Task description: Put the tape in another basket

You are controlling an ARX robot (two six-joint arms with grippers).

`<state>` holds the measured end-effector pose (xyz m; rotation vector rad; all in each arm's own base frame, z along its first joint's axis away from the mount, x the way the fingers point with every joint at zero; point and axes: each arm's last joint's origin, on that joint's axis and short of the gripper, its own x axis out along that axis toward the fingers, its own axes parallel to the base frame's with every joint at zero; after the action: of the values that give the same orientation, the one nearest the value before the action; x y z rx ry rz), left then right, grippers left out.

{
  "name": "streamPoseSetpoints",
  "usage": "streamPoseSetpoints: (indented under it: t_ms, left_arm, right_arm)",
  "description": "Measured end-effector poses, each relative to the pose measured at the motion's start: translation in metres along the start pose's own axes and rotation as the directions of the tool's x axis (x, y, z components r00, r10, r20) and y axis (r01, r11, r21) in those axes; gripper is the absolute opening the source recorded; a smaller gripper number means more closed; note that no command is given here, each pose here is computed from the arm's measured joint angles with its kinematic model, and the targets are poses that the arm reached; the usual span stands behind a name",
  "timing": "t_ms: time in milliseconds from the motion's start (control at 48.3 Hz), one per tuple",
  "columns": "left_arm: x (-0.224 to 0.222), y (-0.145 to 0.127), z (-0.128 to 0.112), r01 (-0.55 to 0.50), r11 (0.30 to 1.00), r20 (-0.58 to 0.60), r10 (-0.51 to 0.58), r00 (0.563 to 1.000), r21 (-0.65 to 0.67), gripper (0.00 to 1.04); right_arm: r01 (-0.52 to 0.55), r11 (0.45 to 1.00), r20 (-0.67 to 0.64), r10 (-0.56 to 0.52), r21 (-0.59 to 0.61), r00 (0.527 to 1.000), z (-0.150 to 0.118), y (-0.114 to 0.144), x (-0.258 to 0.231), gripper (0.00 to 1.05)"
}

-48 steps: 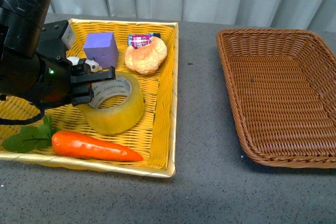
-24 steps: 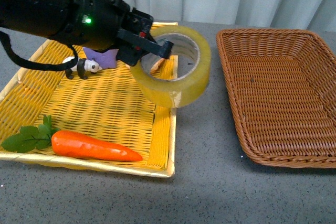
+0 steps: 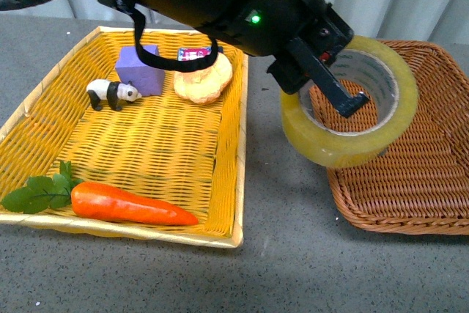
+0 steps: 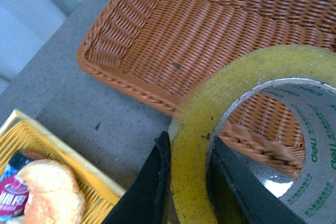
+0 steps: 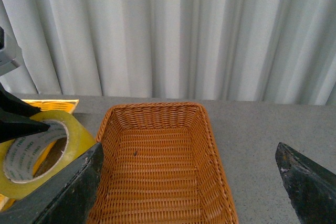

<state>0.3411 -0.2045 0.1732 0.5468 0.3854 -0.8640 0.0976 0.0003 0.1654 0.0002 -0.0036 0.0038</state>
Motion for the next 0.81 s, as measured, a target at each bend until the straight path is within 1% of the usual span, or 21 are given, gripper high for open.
streamPoseSetpoints:
  t_ms: [104, 269, 621, 642, 683, 725, 807]
  left_arm:
    - [0.005, -0.005, 0.005, 0.015, 1.0, 0.009, -0.015, 1.0, 0.026, 0.16]
    - [0.007, -0.006, 0.011, 0.017, 0.999, 0.018, -0.018, 1.0, 0.04, 0.16]
    - [0.007, -0.006, 0.012, 0.016, 0.999, 0.019, -0.017, 1.0, 0.041, 0.16]
    - [0.007, -0.006, 0.012, 0.016, 0.999, 0.019, -0.017, 1.0, 0.041, 0.16]
    - [0.007, -0.006, 0.012, 0.017, 0.999, 0.02, -0.018, 1.0, 0.042, 0.16]
    - [0.007, -0.006, 0.012, 0.019, 0.999, 0.021, -0.019, 1.0, 0.042, 0.16]
    - [0.007, -0.006, 0.012, 0.018, 0.999, 0.021, -0.019, 1.0, 0.043, 0.16]
  right_arm:
    - [0.0, 1.0, 0.0, 0.0, 0.0, 1.0, 0.0, 0.0, 0.0, 0.96]
    - [0.0, 1.0, 0.0, 0.0, 0.0, 1.0, 0.0, 0.0, 0.0, 0.96]
    - [0.0, 1.0, 0.0, 0.0, 0.0, 1.0, 0.0, 0.0, 0.0, 0.96]
    - [0.024, 0.999, -0.013, -0.024, -0.025, 1.0, -0.001, 0.0, 0.0, 0.96]
    - [0.114, 0.983, -0.075, -0.125, -0.144, 0.989, -0.002, 0.0, 0.002, 0.96]
    - [0.097, 0.966, -0.11, -0.126, -0.238, 0.986, -0.003, 0.0, 0.005, 0.96]
    - [0.058, 0.957, -0.133, -0.099, -0.283, 0.986, 0.001, 0.0, 0.011, 0.96]
